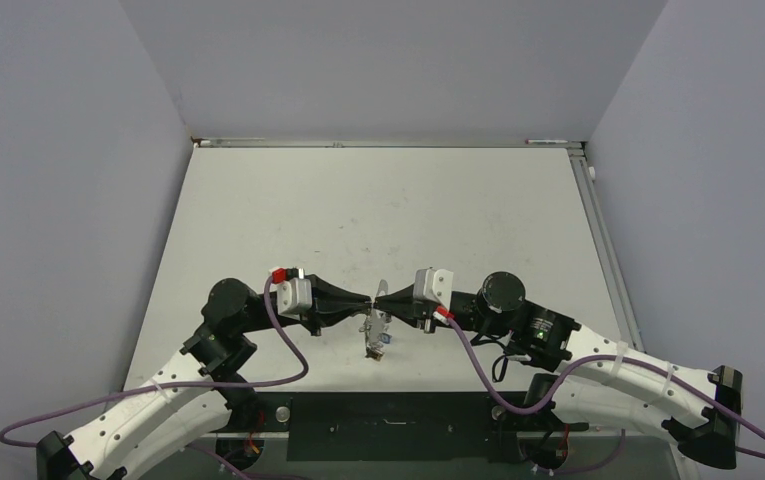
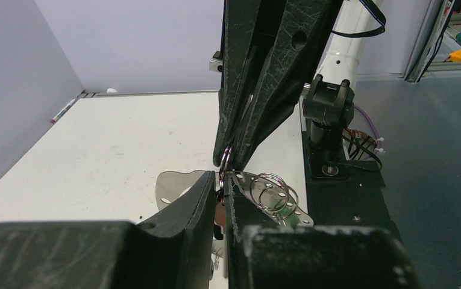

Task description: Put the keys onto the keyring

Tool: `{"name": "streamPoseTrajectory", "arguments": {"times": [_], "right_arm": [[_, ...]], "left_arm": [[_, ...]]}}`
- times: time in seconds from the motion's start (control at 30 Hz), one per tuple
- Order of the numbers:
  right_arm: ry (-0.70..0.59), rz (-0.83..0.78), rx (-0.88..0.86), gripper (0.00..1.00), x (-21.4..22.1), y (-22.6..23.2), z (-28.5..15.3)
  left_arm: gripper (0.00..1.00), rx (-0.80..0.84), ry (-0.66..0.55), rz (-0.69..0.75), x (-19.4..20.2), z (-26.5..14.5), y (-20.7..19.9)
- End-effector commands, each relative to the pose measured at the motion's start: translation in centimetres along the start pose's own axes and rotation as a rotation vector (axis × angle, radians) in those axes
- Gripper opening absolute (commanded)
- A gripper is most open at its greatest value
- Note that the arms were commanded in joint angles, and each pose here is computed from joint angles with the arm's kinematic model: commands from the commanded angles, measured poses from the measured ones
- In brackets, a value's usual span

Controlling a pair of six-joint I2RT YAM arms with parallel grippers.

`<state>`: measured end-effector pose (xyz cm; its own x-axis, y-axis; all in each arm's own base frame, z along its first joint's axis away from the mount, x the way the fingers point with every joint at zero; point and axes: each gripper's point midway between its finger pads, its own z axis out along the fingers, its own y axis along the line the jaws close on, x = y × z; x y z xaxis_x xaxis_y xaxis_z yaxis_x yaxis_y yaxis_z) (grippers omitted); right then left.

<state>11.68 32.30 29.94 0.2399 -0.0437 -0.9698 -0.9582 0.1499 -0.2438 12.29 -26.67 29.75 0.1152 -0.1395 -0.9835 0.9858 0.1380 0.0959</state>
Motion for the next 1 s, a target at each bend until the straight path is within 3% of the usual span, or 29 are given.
{"name": "streamPoseTrajectory", "arguments": {"times": [0.0,0.07,0.4,0.6,0.97], "right_arm": [[-0.118,-0.033,-0.002,0.05,-3.3,-0.2,0.0],[-0.113,-0.029,-0.008,0.05,-3.0,-0.1,0.2],[-0.054,-0.006,0.054,0.06,-2.0,-1.2,0.1],[-0.004,-0.003,0.093,0.25,-1.7,-2.0,-0.2],[0.135,-0.026,0.142,0.44,-1.6,-3.3,-1.5]], "left_arm": [[0.04,0.011,-0.023,0.026,-1.0,0.2,0.0],[0.0,0.007,-0.025,0.024,-1.1,0.2,0.1],[0.0,-0.09,0.031,0.059,-0.8,-0.2,1.8],[0.0,-0.107,0.051,0.071,-0.5,-0.3,2.2],[0.0,-0.109,0.081,0.071,0.1,-0.3,2.4]]}}
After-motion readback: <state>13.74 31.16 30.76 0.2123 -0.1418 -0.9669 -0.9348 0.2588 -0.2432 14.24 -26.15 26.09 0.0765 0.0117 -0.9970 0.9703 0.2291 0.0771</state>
